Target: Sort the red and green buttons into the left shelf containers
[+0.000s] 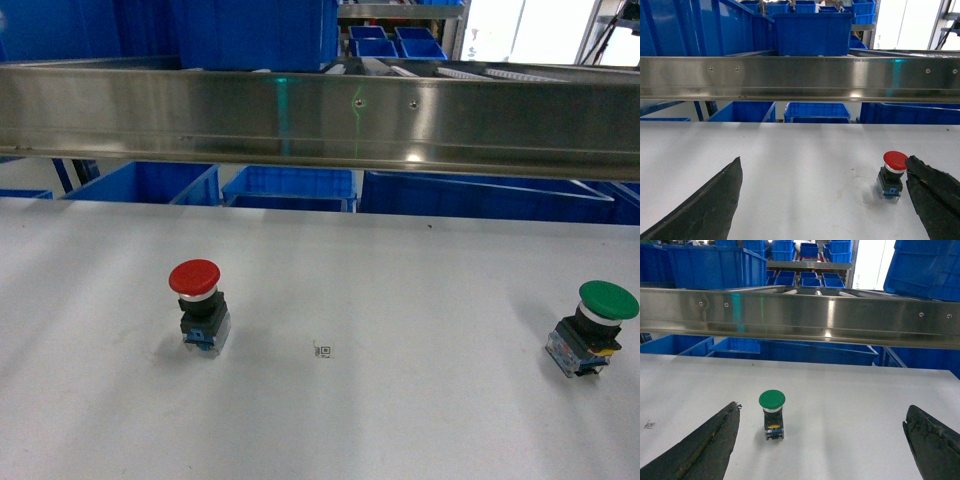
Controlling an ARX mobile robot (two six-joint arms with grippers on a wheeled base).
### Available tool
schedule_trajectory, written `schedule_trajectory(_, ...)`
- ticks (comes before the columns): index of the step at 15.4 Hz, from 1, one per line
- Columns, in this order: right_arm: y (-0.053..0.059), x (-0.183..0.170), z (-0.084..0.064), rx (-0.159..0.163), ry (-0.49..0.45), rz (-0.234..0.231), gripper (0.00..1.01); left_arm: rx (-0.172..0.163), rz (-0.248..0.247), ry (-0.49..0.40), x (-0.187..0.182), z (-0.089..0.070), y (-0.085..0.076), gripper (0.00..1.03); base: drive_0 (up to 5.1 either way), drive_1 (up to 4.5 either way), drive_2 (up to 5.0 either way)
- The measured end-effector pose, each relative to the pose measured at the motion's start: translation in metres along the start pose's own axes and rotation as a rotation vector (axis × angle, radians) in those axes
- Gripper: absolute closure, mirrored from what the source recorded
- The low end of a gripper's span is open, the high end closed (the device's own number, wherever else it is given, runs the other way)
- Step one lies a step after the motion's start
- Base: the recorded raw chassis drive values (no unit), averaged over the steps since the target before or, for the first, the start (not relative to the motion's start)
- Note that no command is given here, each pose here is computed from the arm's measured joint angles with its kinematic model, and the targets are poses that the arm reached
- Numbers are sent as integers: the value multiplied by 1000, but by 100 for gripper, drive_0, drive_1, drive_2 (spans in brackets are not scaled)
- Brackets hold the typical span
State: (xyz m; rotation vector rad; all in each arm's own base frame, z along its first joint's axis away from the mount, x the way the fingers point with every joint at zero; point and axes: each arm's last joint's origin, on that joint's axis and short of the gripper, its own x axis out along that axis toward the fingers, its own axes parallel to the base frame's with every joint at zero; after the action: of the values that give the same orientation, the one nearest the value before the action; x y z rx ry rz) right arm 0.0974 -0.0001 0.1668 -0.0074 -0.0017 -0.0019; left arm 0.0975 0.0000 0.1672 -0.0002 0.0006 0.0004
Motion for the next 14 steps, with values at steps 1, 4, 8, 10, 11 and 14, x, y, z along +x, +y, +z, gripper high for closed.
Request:
schedule_trajectory(1,0,0,0,0,0,0,3,0,0,0,0,0,0,5,0,0,0)
schedule_trajectory(4,0,0,0,0,0,0,3,0,0,0,0,0,0,5,0,0,0)
schedule_trajectory(8,0,0,0,0,0,0,3,0,0,0,0,0,0,5,0,0,0)
schedule_trajectory(10,0,0,0,0,0,0,3,0,0,0,0,0,0,5,0,0,0)
schedule_trajectory(11,0,0,0,0,0,0,3,0,0,0,0,0,0,5,0,0,0)
schedule_trajectory(14,0,0,0,0,0,0,3,0,0,0,0,0,0,5,0,0,0)
